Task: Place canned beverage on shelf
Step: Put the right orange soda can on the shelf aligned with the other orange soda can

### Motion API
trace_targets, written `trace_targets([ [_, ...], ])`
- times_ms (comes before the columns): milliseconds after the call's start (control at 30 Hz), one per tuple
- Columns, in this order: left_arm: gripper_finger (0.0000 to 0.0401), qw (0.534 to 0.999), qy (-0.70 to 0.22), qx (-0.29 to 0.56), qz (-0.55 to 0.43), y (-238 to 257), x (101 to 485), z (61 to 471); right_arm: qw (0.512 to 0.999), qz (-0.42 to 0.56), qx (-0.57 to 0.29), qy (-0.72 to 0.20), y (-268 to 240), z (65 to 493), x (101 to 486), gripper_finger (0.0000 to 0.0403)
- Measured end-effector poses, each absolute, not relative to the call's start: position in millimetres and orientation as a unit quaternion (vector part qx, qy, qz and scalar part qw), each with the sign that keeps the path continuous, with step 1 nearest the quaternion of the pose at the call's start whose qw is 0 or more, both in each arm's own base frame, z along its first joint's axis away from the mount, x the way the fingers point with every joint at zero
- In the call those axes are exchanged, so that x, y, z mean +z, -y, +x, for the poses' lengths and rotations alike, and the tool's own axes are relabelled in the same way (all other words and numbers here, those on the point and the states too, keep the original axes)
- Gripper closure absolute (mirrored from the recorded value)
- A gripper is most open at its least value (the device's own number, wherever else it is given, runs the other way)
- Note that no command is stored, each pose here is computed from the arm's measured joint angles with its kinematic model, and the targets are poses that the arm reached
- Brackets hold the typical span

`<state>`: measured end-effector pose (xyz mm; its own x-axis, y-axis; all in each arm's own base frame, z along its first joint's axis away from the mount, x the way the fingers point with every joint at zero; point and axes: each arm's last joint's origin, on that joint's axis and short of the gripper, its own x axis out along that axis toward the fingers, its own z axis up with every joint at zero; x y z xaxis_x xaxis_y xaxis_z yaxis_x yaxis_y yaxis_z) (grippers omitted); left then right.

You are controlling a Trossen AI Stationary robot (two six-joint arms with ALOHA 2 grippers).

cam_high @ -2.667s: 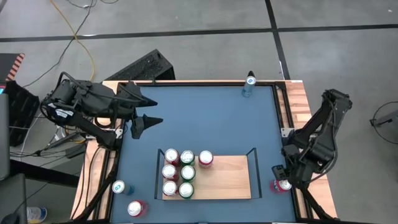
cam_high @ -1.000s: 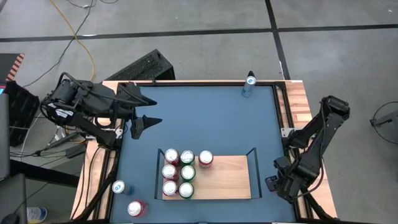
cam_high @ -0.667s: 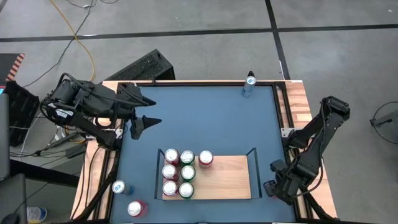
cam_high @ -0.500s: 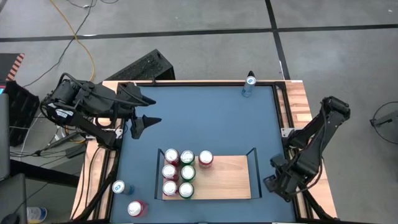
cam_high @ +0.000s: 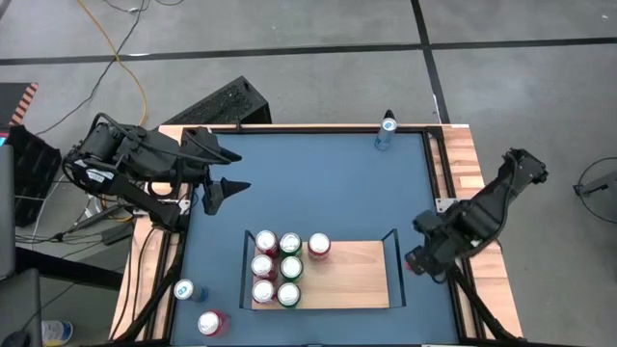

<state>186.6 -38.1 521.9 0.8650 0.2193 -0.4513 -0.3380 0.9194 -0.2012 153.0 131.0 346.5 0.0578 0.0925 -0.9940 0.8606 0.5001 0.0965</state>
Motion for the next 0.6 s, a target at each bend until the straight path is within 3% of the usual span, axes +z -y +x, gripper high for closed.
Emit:
trace_targets([
  [400,0.0062,0.955,-0.214,0.146,-0.142,38,522,187,0.637,0.384,-0.318,-0.587,-77,182,351,0.0145],
  [600,0.0062,0.954,-0.213,0.148,-0.152,38,522,187,0.615,0.367,-0.324,-0.618,-55,189,330,0.0145],
])
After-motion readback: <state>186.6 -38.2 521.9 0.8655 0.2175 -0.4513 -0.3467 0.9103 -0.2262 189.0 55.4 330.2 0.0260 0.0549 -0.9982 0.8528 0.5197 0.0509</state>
